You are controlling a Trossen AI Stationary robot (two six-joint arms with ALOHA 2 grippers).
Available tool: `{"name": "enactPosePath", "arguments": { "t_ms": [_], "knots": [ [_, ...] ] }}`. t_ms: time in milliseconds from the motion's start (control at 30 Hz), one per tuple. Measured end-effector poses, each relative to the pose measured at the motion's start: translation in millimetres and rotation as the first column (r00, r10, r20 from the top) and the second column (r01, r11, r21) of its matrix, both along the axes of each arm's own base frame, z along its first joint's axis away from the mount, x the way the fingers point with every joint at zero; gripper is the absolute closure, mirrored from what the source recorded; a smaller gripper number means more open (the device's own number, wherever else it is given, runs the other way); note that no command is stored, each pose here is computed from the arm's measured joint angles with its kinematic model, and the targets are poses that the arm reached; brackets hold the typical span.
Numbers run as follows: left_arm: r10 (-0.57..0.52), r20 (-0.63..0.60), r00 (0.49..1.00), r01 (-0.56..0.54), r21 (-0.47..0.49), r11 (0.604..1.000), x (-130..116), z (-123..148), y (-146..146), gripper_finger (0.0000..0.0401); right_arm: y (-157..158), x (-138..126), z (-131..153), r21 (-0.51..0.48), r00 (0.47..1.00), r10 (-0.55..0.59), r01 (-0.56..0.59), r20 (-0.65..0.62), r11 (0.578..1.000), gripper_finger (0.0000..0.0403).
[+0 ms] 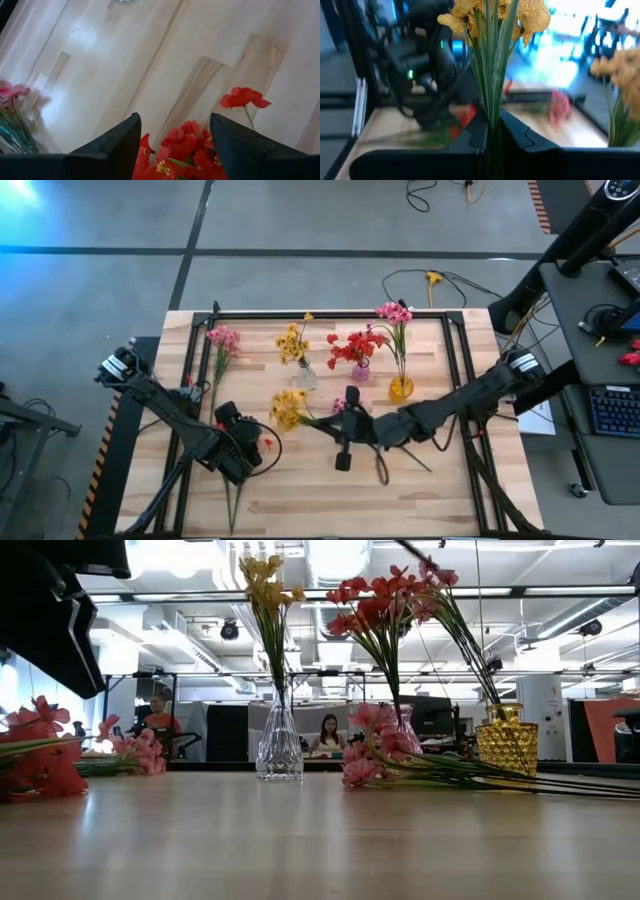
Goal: Sort flowers into vase by color
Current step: Put the yellow flowers into the transparent vase
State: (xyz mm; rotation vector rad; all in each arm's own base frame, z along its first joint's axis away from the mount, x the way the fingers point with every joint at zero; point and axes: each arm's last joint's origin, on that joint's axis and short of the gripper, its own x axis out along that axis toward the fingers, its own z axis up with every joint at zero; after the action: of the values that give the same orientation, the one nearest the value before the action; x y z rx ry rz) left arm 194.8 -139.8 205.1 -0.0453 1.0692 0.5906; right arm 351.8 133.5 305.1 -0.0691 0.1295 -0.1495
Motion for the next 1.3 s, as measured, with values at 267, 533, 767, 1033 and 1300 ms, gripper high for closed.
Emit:
{"name": "enactPosePath", "arguments": {
  "t_ms": [267, 533, 767, 1033, 1300],
  "knots": [
    [0.013, 0.091, 0.996, -0.013, 0.000, 1.000, 5.1, 1.2, -2.4, 0.0182, -22.5, -1.9, -13.5, -0.076, 0.932, 0.064, -0.039, 0.358, 0.996, 0.0385],
    [0.031, 0.282, 0.959, -0.061, 0.098, 0.993, 11.0, 2.0, -1.6, 0.0182, -47.9, 3.1, -32.7, -0.078, 0.786, 0.048, 0.000, 0.617, 0.997, 0.0385],
    [-0.036, 0.231, 0.972, -0.001, 0.158, 0.987, 9.3, -0.9, 0.0, 0.0182, -57.8, 32.1, -41.5, -0.104, 0.765, 0.007, 0.078, 0.644, 0.991, 0.0385],
    [0.011, 0.221, 0.975, -0.043, 0.140, 0.989, 0.9, -16.7, 5.1, 0.0182, -87.3, 65.5, -27.0, -0.094, 0.794, -0.080, 0.170, 0.603, 0.981, 0.0385],
    [0.045, 0.198, 0.979, -0.046, 0.002, 0.999, -4.4, -38.2, 3.8, 0.0182, -107.3, 74.9, -22.4, -0.069, 0.812, -0.066, 0.129, 0.580, 0.989, 0.0385]
  ]
}}
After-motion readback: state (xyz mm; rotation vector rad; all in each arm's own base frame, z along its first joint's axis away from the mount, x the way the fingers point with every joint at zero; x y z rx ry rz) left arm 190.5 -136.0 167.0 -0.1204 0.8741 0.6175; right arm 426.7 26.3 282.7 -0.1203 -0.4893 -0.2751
